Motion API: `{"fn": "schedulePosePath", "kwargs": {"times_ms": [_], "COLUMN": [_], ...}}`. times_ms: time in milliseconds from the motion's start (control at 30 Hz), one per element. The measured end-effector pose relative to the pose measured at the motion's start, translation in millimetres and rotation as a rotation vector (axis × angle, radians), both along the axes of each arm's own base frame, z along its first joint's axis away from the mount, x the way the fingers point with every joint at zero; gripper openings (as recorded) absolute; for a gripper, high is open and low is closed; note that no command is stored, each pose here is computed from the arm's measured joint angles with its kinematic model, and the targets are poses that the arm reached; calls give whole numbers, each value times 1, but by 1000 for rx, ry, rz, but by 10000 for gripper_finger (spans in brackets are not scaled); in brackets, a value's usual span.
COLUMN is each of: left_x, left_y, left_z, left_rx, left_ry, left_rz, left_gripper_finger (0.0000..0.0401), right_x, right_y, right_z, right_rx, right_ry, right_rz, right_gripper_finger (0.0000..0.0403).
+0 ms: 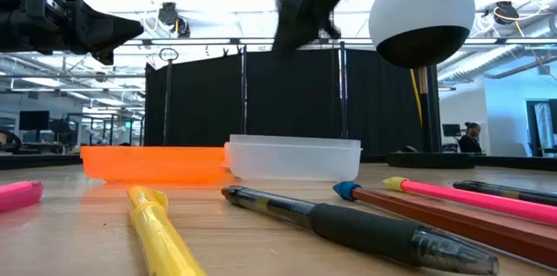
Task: Pick & place school supplies into a supply box
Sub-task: Put the black pen into the transparent supply box
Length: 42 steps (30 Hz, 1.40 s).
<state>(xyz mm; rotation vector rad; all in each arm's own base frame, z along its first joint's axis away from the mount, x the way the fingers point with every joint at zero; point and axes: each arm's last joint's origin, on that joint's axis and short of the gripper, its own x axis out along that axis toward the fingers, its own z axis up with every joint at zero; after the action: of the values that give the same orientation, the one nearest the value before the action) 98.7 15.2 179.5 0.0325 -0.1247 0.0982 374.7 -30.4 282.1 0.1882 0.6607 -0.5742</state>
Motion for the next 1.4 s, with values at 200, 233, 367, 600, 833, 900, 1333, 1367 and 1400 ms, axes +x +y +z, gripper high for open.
{"fn": "schedulePosePath", "kwargs": {"times_ms": [200, 233, 367, 600, 833, 900, 1333, 1367, 1400], "left_x": [0, 0, 0, -1, 0, 0, -3, -3, -3], "left_y": [0, 0, 1, 5, 5, 6, 12, 12, 12], "left_z": [-2, -2, -2, -3, -8, -8, -9, -9, -9], "left_rx": [-57, -60, -92, -10, 48, 34, 70, 44, 10], "left_ry": [14, 13, 14, 29, 90, 91, 128, 118, 107], "left_rz": [-6, -6, 21, 182, 194, 210, 429, 430, 432], "left_gripper_finger": [58, 58, 58, 58, 58, 58, 58, 58, 58], "right_x": [-38, -47, -82, -117, -126, -127, -150, -153, -155], "right_y": [19, 19, 18, 2, -5, -4, -2, -3, -5], "right_z": [17, 15, -13, -57, -74, -77, -102, -101, -101], "right_rx": [-91, -92, -125, -52, -33, -40, -130, -144, -156], "right_ry": [-211, -252, -365, -558, -558, -544, -584, -623, -656], "right_rz": [166, 177, 205, 245, 273, 307, 338, 334, 323], "right_gripper_finger": [65, 55, 10, 1, 1, 2, 1, 1, 1]}}
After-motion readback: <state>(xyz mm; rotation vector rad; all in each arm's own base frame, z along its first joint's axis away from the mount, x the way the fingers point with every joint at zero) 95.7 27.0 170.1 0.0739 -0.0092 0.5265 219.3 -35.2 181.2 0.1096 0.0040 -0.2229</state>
